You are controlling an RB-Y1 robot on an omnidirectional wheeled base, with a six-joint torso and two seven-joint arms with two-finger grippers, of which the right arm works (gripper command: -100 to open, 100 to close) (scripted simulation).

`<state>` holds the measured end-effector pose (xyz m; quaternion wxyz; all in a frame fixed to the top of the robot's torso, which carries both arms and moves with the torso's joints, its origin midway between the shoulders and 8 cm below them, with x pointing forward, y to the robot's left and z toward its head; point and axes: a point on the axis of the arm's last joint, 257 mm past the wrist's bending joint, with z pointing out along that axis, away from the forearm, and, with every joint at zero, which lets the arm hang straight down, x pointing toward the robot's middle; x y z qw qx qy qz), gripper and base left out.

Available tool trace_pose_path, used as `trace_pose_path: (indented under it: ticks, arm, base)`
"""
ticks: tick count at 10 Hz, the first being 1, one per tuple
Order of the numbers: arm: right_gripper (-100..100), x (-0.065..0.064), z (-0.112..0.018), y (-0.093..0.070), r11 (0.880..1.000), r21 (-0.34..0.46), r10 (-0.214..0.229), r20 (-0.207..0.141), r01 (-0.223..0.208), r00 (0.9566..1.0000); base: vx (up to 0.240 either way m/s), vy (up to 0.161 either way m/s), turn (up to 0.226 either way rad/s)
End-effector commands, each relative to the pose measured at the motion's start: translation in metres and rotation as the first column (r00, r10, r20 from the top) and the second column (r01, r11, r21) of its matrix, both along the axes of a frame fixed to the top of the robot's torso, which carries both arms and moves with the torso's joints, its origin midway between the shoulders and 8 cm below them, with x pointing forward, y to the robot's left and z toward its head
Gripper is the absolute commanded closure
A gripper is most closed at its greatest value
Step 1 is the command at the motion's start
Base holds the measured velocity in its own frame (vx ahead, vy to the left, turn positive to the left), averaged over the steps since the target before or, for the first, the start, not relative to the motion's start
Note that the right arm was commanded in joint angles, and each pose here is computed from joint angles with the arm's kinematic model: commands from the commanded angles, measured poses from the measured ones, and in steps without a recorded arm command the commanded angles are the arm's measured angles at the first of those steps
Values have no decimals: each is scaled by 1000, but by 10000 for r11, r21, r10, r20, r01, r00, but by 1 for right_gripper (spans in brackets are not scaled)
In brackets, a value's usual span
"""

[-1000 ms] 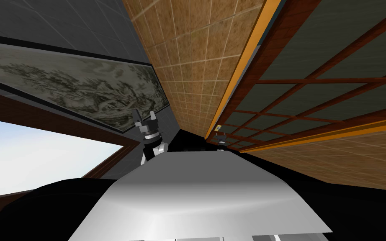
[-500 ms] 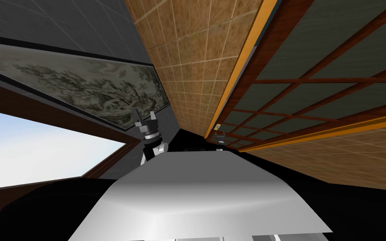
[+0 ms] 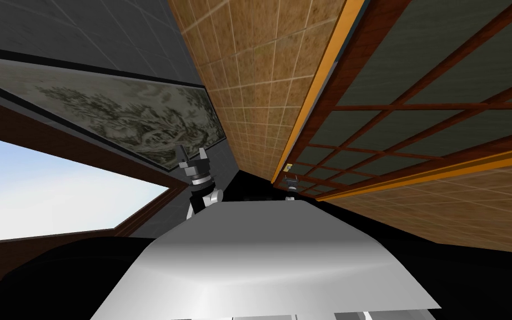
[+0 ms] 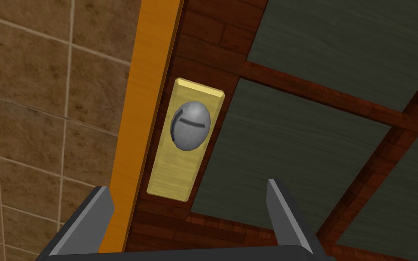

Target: Pull the door open

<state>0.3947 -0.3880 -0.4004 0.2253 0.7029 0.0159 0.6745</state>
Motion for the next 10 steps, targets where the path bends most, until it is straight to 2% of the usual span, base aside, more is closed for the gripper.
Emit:
trace_pose_path:
  ticks: [1, 5, 10]
  arm:
    - [-100, 2, 0, 3, 9982, 596, -22, 154, 13, 9999]
    - [-100, 5, 0, 7, 9870, 1605, -72, 438, 1, 9990]
    - [-100, 9, 0, 14, 9533, 3020, -202, 830, -58, 9963]
  base:
    - [-57, -6, 17]
    - [-39, -6, 8]
    - [-36, -4, 9]
